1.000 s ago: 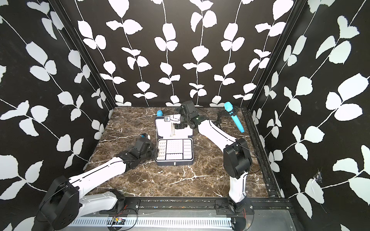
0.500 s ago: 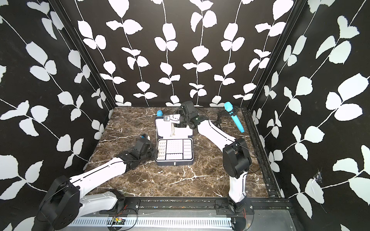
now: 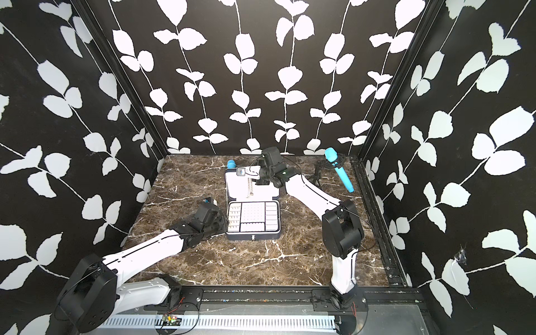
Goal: Put jewelry chain into jewelry box
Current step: Close the fastener on the jewelry box.
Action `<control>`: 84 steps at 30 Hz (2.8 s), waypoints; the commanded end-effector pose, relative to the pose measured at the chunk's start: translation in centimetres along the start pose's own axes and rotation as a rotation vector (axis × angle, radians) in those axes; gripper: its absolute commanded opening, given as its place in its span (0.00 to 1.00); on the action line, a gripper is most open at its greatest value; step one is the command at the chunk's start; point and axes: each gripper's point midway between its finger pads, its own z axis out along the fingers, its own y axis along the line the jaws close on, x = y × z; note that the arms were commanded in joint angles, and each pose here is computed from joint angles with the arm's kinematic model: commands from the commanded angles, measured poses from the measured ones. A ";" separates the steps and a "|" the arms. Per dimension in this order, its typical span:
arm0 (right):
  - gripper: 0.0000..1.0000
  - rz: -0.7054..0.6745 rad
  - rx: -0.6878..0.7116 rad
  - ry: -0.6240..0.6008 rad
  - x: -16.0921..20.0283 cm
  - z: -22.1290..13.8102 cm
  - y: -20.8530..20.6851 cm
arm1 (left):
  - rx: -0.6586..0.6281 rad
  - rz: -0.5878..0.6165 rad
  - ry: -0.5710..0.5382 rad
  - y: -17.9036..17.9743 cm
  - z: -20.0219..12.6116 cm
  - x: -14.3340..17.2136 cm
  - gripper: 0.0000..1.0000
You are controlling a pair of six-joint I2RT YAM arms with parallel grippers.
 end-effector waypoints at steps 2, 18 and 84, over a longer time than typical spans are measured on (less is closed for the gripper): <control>0.36 0.000 0.029 0.007 0.3 0.7 -0.1 | -0.020 -0.005 0.007 0.7 0.1 0.4 0.48; 0.68 0.120 0.027 -0.102 -2.8 -4.1 -2.3 | -0.024 0.022 -0.031 0.3 -1.5 -1.0 0.48; 0.41 0.316 -0.078 -0.050 0.3 0.8 -0.7 | -0.051 0.024 -0.013 1.2 -0.8 -0.2 0.48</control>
